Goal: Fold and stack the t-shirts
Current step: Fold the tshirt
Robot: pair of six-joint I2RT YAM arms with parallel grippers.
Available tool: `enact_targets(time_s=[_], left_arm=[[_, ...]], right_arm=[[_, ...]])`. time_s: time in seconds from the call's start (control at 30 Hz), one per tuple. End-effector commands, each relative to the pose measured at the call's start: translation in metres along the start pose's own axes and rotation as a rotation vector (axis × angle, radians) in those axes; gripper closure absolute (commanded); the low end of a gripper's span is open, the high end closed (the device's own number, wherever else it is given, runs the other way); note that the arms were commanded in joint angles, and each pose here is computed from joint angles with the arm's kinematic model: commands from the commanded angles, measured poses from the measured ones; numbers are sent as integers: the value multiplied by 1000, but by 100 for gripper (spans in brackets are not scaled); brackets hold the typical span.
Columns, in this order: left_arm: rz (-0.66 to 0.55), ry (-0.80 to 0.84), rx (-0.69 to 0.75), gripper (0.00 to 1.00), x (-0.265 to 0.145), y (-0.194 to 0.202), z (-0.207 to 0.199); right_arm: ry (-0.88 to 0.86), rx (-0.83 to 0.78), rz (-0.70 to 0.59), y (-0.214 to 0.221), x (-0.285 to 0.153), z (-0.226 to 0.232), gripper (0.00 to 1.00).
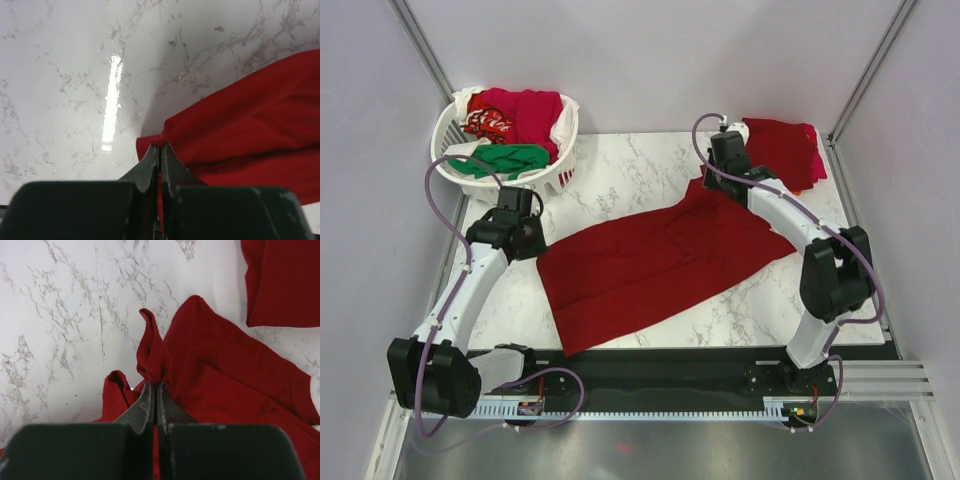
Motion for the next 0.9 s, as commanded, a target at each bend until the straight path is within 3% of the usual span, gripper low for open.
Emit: enact_targets(time_s=[0.0, 0.2, 0.43, 0.87], left_arm=[[50, 107, 31, 98, -5, 16, -1], [43, 141, 18, 98, -16, 22, -7], [140, 185, -14, 98, -31, 32, -15], [264, 212, -129, 98, -47, 77, -10]], right_arm=[[27, 53, -91, -6, -31, -13, 100], [83, 94, -94, 18, -56, -35, 100], [109, 108, -83, 42, -77, -56, 100], [182, 111, 24, 87, -68, -78, 100]])
Point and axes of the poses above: each gripper's point midway between its finger pads, its own x axis out along the fingers, its own z axis along the line the jaws close on, y = z × x, the point moved 10 cm from there along -x, back along the fingers, and after that the axes turned 5 degrees about -x, right-handed, at the moved point
